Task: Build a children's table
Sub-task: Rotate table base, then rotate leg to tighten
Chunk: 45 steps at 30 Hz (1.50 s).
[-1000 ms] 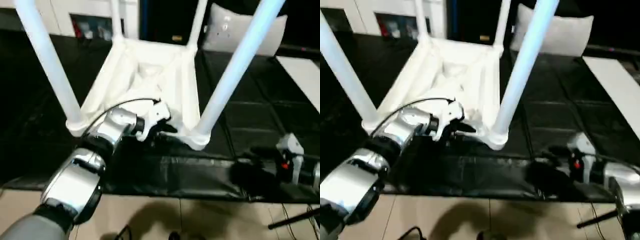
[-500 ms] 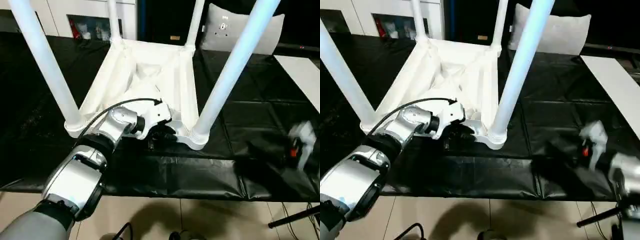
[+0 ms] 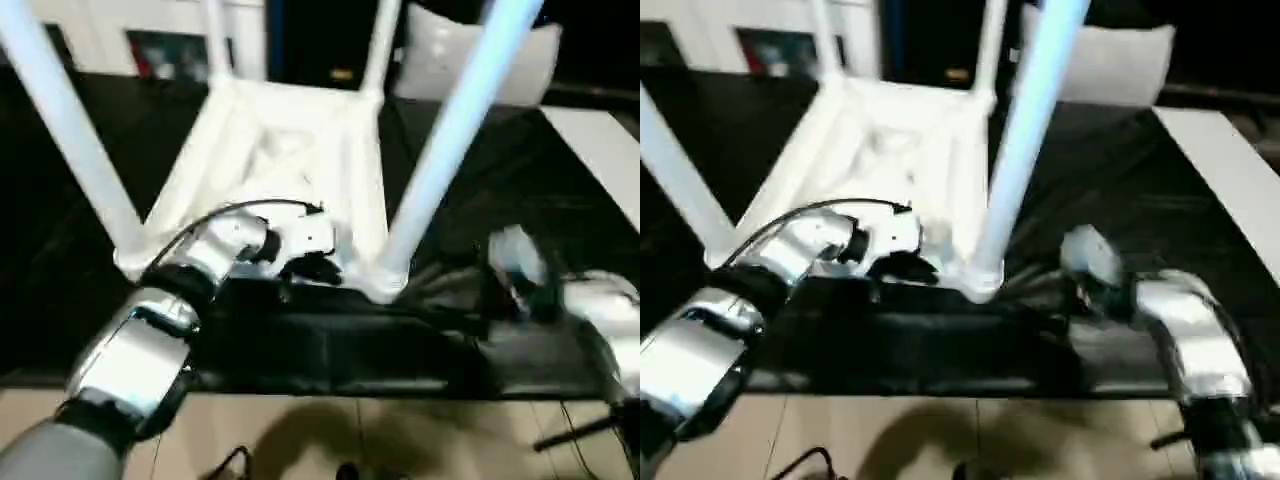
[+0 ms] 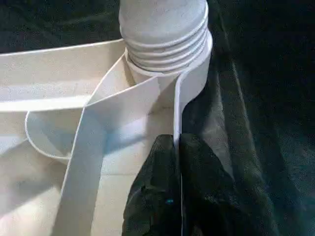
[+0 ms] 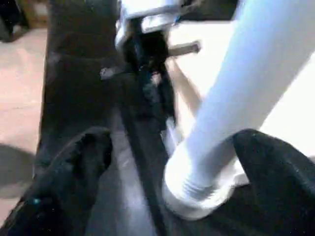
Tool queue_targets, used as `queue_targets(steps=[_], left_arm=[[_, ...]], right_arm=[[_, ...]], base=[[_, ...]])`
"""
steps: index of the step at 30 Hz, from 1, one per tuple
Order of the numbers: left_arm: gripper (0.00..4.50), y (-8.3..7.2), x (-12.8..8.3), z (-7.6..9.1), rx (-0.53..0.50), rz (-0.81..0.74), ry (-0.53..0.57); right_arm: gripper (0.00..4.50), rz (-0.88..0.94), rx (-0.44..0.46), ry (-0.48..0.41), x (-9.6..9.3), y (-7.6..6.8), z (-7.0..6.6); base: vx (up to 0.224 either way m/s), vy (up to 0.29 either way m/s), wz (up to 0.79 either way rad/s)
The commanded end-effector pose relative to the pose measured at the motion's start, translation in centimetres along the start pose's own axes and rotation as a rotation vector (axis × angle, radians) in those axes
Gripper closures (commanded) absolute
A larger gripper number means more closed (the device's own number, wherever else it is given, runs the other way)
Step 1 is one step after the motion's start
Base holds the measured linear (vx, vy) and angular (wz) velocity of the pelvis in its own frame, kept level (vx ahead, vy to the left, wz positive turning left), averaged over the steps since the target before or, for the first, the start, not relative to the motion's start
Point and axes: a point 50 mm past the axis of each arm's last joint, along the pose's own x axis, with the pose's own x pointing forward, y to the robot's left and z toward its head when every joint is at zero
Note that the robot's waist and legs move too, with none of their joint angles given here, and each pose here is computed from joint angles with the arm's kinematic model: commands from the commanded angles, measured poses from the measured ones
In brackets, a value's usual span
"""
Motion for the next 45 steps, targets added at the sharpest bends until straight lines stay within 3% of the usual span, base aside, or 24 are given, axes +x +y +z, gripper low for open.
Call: queue_targets(steps=[1, 9, 15, 21, 22, 29, 45], left_arm=[[4.47, -1.1, -0.5, -2.4, -0.090, -0.038, 0.067], [4.47, -2.3, -1.5, -2.5, -0.146, -0.095, 0.000], [4.47, -3.7, -1.2, -1.4, -0.126, -0.123, -0.131], [4.47, -4.8, -1.0, -1.2, -0.096, -0.162, -0.134], [4.50, -4.9, -1.0, -1.1, -0.096, -0.164, -0.133], [4.50, -5.4, -1.2, -0.8, -0.099, -0.148, -0.135], [4.50, -5.5, -1.9, -1.0, -0.131, -0.130, -0.117]], right_arm=[[0.00, 0.016, -0.030, -0.032, 1.0, -0.7, 2.1], [0.00, 0.003, 0.013, -0.001, 1.2, -0.1, 3.0], [0.00, -0.042, 0.068, 0.044, 2.0, 0.1, 1.6], [0.00, 0.012, 0.142, 0.004, 2.8, 0.6, 1.4], [0.30, 0.023, 0.147, 0.003, 3.0, 0.5, 1.3], [0.85, 0.092, 0.230, 0.027, 4.1, 0.1, -0.1], [2.09, 0.152, 0.287, 0.035, 5.0, -0.3, -1.2]], base=[[0.000, 0.000, 0.00], [0.000, 0.000, 0.00], [0.000, 0.000, 0.00], [0.000, 0.000, 0.00], [0.000, 0.000, 0.00], [0.000, 0.000, 0.00], [0.000, 0.000, 0.00]])
